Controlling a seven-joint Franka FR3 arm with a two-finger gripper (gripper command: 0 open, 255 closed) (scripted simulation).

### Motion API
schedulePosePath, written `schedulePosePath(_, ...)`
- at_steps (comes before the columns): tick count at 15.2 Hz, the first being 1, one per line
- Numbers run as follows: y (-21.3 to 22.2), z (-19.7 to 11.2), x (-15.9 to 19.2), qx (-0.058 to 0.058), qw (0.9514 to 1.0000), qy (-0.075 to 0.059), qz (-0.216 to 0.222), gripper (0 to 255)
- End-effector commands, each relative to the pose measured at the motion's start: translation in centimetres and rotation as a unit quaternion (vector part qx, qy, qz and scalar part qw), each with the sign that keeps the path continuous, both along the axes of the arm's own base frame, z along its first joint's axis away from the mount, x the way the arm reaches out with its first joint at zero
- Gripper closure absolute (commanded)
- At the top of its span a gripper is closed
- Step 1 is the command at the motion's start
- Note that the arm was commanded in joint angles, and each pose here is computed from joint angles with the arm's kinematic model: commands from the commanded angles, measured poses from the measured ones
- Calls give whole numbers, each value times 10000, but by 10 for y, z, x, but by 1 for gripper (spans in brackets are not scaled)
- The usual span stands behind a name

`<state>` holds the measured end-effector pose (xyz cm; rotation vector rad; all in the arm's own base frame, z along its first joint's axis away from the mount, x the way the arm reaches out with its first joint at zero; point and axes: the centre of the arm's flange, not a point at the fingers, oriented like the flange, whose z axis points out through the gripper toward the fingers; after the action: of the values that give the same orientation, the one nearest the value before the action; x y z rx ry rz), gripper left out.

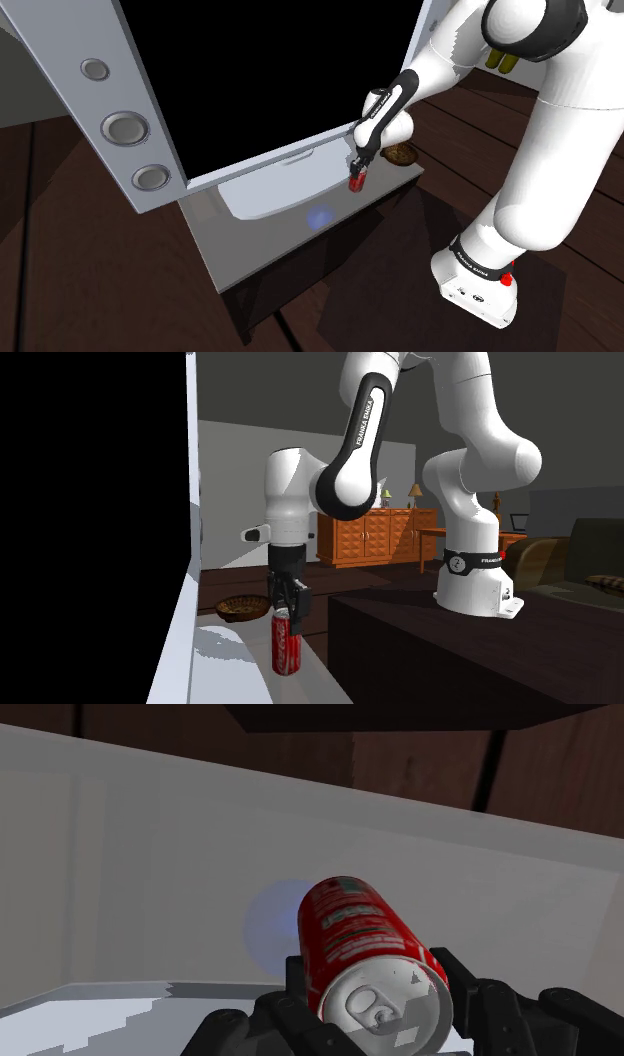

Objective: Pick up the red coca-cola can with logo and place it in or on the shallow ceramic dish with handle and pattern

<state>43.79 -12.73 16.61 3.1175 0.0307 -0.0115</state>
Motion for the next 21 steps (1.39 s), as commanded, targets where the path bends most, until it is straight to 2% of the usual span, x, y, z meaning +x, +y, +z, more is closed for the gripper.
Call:
schedulePosePath(1, 0, 11, -1, 0, 10000, 2, 1, 255)
schedulePosePath(20, 0, 110, -1, 0, 10000, 2, 1, 255)
schedulePosePath(21, -13, 111, -2, 0, 10000, 2, 1, 255)
